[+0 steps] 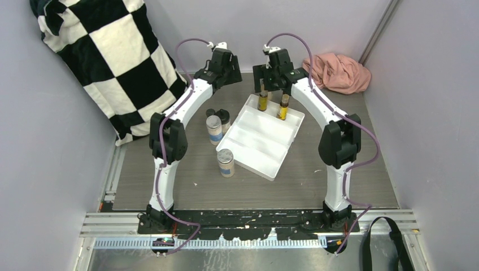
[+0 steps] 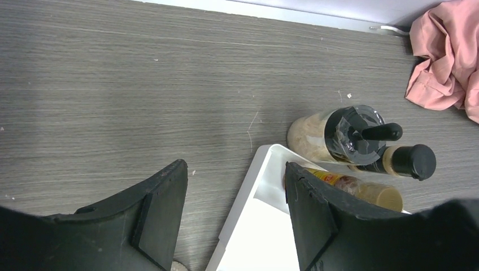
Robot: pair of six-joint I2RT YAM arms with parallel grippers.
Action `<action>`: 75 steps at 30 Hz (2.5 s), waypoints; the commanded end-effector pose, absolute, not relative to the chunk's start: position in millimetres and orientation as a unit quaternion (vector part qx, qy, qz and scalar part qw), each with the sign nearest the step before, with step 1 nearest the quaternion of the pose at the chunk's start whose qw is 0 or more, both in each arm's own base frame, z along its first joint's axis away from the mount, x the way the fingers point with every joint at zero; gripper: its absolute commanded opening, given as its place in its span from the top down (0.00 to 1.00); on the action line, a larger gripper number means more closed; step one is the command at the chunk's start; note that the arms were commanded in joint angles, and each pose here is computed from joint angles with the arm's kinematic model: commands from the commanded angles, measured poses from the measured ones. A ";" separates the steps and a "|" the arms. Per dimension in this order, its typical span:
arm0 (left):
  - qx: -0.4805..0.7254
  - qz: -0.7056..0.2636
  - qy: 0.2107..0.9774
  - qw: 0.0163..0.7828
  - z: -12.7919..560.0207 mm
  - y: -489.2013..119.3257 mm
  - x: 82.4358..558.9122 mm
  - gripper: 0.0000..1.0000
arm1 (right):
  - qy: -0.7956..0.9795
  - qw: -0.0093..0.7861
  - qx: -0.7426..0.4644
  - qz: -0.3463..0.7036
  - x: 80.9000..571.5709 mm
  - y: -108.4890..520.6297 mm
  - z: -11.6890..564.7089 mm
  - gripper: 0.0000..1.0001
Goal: Organize the condiment bottles
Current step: Pick up the bottle from the storage box.
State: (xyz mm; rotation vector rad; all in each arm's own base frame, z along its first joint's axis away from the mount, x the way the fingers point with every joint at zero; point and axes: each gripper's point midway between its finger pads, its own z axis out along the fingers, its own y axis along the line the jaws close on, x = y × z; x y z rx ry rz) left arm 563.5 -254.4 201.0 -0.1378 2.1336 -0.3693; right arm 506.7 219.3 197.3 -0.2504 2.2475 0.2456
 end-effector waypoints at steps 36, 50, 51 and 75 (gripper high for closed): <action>-0.078 -0.201 0.827 0.520 254.7 -247.6 571.9 0.35 | 0.891 0.431 -0.109 0.087 540.9 229.8 183.6 0.64; -0.035 -0.226 0.825 0.517 256.9 -260.6 565.7 0.23 | 0.883 0.453 -0.095 0.078 540.6 221.2 201.0 0.99; -0.026 -0.227 0.824 0.518 257.7 -261.0 564.8 0.23 | 0.881 0.457 -0.094 0.078 540.4 220.8 204.5 0.99; 0.087 -0.276 0.797 0.530 253.1 -285.1 545.6 0.03 | 0.846 0.523 -0.074 0.069 528.6 198.9 289.0 0.99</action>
